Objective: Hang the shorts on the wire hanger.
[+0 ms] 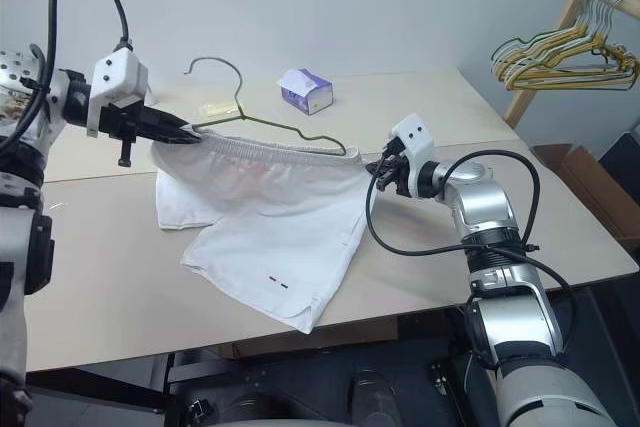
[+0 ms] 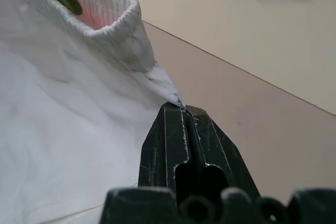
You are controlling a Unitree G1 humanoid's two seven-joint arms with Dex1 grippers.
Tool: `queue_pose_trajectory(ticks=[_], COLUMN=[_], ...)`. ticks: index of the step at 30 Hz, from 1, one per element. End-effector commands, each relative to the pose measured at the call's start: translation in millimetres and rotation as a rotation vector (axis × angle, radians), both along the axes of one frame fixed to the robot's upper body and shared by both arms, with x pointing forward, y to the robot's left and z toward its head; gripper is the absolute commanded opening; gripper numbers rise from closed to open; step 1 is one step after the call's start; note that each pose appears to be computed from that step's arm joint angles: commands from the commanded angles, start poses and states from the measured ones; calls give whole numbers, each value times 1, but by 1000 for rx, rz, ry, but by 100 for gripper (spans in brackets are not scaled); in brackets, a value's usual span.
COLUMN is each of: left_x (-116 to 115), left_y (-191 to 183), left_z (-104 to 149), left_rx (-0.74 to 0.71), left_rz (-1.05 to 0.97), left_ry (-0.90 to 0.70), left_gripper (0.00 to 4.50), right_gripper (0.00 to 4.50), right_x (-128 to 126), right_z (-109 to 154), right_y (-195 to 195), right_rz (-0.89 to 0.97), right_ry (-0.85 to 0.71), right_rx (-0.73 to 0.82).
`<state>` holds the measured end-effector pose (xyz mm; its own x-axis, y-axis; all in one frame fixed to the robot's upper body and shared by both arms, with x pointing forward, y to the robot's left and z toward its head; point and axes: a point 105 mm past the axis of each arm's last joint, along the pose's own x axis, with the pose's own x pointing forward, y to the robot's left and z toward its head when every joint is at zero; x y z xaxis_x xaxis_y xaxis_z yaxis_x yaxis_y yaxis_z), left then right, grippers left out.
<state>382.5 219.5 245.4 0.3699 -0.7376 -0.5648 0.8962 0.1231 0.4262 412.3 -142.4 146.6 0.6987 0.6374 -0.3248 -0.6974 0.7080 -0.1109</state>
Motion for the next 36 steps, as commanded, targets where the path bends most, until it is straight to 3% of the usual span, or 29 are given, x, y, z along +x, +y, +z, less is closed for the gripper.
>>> queue_pose_trajectory(ticks=[1,6,10,15,23,31,36], left_x=[-2,-2,-2,-3,-3,-4,-2], left_y=[12,9,1,-6,-12,-16,-19], left_z=[8,2,-6,-16,-12,-12,-6], left_rx=[5,29,39,32,-39,-55,-93], left_rz=[35,17,-21,-43,-41,-54,-42], left_ry=[-27,-20,-15,-6,-32,-39,-61], left_gripper=[8,8,8,8,8,8,8], right_gripper=[5,5,5,5,5,5,5], right_x=[1,-4,-24,-42,-49,-39,-41], right_z=[18,36,65,84,105,123,115], right_y=[-13,-6,19,41,56,65,68], right_rz=[-15,38,180,254,263,198,218], right_ry=[-74,-164,-254,-314,-318,-291,-295], right_rx=[-44,-121,-348,-484,-527,-444,-470])
